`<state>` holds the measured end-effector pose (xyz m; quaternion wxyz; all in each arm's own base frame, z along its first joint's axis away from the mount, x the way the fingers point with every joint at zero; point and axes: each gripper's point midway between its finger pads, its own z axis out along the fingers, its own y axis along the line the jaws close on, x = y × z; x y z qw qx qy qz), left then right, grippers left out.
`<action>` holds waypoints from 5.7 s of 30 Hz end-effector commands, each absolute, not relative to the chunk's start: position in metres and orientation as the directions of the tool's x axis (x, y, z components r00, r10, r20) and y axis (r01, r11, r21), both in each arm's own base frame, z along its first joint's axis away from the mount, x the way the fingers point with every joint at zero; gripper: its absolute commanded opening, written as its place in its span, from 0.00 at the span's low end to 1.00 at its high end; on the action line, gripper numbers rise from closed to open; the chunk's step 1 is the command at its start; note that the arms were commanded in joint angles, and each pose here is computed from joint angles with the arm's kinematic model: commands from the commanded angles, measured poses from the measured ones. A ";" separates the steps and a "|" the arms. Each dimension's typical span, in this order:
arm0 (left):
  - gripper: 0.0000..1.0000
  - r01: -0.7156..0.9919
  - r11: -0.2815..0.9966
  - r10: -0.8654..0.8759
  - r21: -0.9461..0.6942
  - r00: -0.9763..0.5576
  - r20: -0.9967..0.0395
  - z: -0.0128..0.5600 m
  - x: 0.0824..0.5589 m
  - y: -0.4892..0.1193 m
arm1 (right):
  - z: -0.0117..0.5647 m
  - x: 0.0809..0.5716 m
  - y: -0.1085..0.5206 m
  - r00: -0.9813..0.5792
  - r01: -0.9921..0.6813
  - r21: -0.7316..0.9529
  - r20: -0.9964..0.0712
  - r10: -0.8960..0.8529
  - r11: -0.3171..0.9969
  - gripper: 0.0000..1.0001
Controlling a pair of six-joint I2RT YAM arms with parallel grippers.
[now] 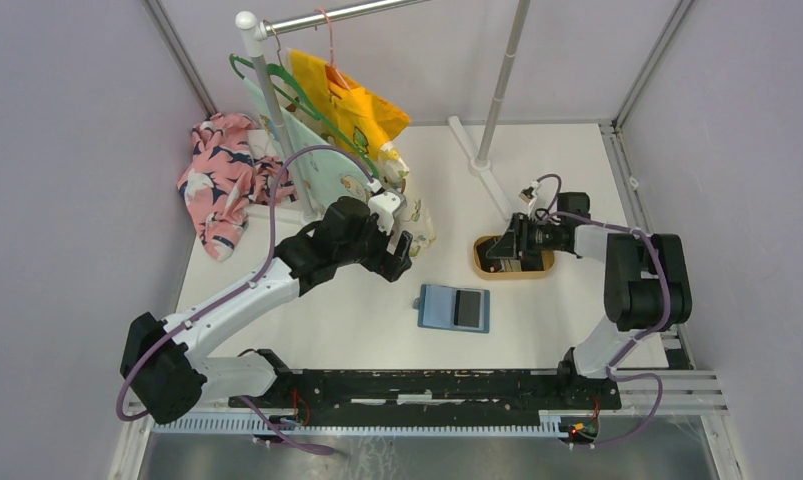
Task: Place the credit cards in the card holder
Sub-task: Pick up the credit card from the storage box.
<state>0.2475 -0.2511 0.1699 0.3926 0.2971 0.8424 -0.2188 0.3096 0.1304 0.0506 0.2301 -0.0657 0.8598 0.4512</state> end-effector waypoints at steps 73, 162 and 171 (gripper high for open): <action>0.97 0.710 0.694 0.330 -0.120 -0.462 -0.823 0.190 0.253 -0.259 | 0.057 0.326 0.060 -0.866 -0.231 0.710 -0.462 0.192 0.665 0.20; 0.02 0.920 0.046 -0.365 -0.389 -0.347 -0.864 0.211 0.154 -0.401 | 0.226 0.178 0.219 -0.269 -0.960 0.273 -0.961 0.058 0.066 0.08; 0.02 0.936 0.125 0.038 -0.330 -0.337 -0.941 0.139 0.141 -0.392 | 0.204 0.185 0.210 -0.079 -0.995 0.068 -0.987 -0.142 0.076 0.75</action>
